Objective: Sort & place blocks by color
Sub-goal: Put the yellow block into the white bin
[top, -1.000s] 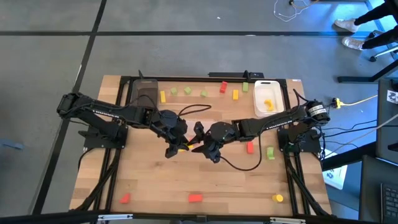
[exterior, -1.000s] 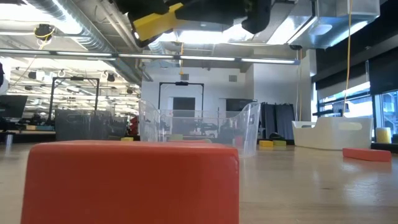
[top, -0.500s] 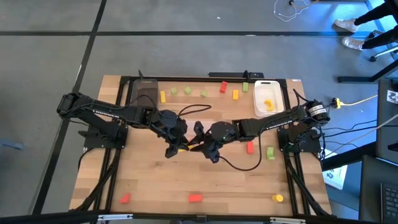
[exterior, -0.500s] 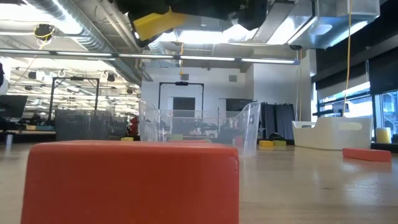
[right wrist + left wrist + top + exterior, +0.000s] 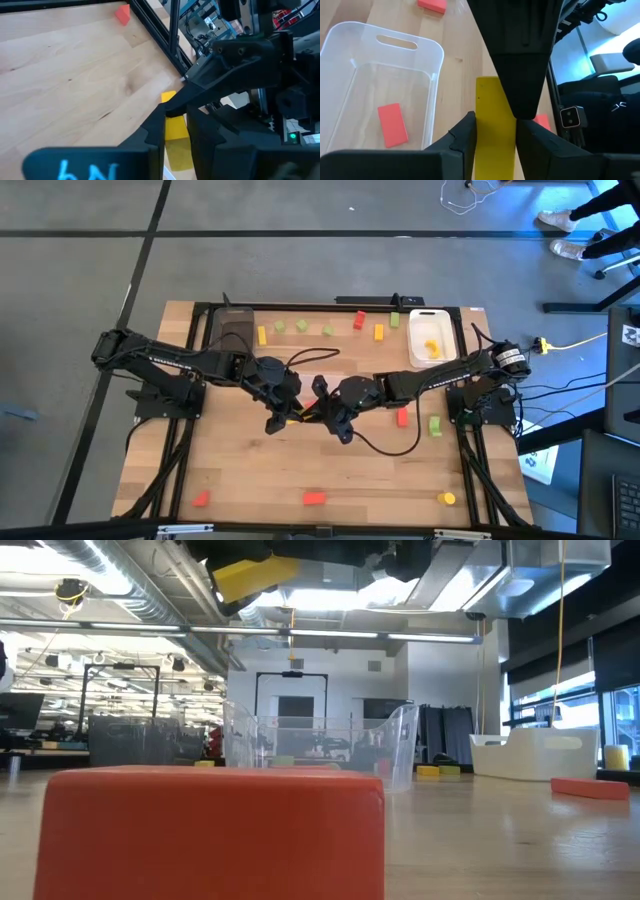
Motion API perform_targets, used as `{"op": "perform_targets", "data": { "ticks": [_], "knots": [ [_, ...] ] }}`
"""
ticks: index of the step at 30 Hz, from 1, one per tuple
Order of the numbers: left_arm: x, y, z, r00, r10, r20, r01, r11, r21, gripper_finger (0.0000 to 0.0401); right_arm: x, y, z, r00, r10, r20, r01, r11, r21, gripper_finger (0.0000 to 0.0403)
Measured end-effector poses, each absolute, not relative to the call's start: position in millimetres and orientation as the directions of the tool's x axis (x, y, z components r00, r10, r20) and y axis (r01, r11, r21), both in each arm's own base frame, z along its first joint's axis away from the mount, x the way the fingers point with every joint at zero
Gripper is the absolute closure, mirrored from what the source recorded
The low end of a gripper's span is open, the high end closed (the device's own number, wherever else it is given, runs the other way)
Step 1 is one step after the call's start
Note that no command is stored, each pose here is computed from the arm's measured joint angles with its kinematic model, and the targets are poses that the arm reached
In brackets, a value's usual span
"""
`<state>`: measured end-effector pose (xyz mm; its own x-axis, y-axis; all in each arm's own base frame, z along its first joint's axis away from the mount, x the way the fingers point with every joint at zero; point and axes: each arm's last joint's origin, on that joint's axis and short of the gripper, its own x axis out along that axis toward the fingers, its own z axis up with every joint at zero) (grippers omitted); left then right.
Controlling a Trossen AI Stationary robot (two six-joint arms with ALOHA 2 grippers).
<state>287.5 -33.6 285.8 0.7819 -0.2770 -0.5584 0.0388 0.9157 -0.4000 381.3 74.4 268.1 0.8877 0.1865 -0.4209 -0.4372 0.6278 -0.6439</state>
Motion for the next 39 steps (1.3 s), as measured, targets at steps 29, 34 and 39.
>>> {"op": "perform_targets", "data": {
  "ticks": [29, 34, 39],
  "knots": [
    [251, -19, 306, 0.792, 0.085, -0.604, -0.182, 0.978, -0.102, 0.0272, 368, 82, 303, 0.841, -0.110, -0.530, -0.249, 0.791, -0.559, 0.0348],
    [241, -16, 309, 0.772, 0.164, -0.614, -0.243, 0.969, -0.046, 0.0272, 360, 72, 315, 0.764, -0.385, -0.518, 0.000, 0.802, -0.597, 0.0348],
    [237, -16, 307, 0.738, 0.242, -0.630, -0.294, 0.955, 0.023, 0.0271, 350, 59, 321, 0.617, -0.605, -0.503, 0.244, 0.755, -0.609, 0.0348]
  ]
}}
